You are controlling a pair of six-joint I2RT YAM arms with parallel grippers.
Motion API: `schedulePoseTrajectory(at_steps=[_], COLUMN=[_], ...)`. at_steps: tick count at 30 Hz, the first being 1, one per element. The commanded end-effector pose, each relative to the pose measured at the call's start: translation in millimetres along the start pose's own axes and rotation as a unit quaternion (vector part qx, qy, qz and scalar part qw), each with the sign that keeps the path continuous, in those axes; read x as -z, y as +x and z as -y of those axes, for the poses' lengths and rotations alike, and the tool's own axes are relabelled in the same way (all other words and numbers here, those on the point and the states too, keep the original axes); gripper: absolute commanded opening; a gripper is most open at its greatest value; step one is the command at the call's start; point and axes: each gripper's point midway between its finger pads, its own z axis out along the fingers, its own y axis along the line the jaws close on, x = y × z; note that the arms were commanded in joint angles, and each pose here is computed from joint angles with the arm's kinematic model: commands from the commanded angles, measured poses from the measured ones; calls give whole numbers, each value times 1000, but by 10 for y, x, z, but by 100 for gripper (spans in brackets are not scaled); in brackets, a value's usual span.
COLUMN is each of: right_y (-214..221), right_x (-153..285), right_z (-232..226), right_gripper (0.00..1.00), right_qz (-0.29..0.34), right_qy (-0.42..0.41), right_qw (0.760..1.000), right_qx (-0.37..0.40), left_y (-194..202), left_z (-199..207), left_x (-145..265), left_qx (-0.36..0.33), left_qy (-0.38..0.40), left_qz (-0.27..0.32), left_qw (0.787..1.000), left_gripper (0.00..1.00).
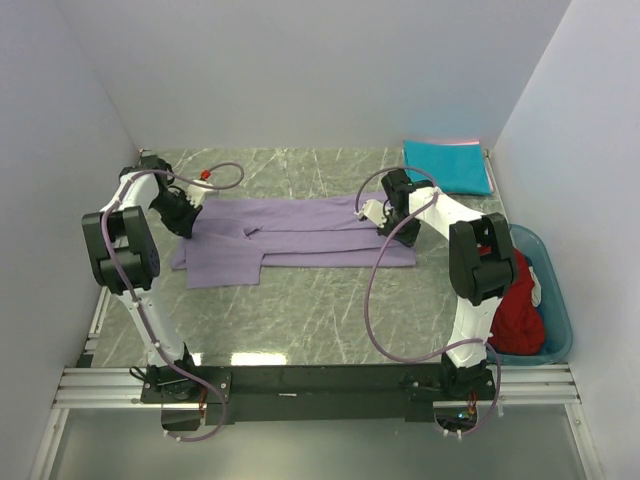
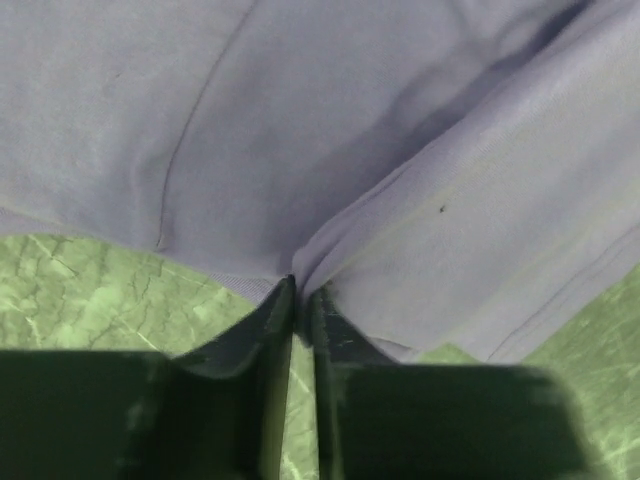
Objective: Fold and stack the t-shirts
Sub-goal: Fold the tshirt
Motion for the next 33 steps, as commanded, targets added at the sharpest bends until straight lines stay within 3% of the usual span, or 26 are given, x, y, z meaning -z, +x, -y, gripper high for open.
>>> schedulePoseTrajectory(at_steps=[1,2,3,4,10,15,16,20,28,33], right_y=[-42,-64,-81,-125,-97,-14,0,35,135,150], right_x=[77,160,213,267,647,588,531,369,20,-127], right_z=[210,266,289,277,140,-142,-187,-207,-272,-317], right_gripper=[33,47,72,80,79,75,75,76,76,65], right_qz=[5,14,24,43,98,108,106,100,75,65], right_qy=[29,32,31,18,-65,-154,-164,-173,-187,-197], right_qw=[999,998,997,995,967,920,915,902,890,888], right_qx=[-33,-46,-71,-86,-224,-343,-352,-384,-408,-411], left_y=[-146,-175,-182,-195,81,481,557,671,824,846], left_z=[-196,-216,-206,-204,-11,166,244,316,387,301], left_x=[110,177,230,315,671,557,487,384,170,111], left_qx=[18,27,44,58,152,228,243,277,297,307], left_qy=[-32,-33,-29,-22,13,32,43,53,52,40], left_qz=[24,33,40,61,101,101,97,106,93,93], left_qw=[999,999,998,996,983,968,964,954,949,946], left_gripper=[20,36,41,48,54,62,67,69,66,61])
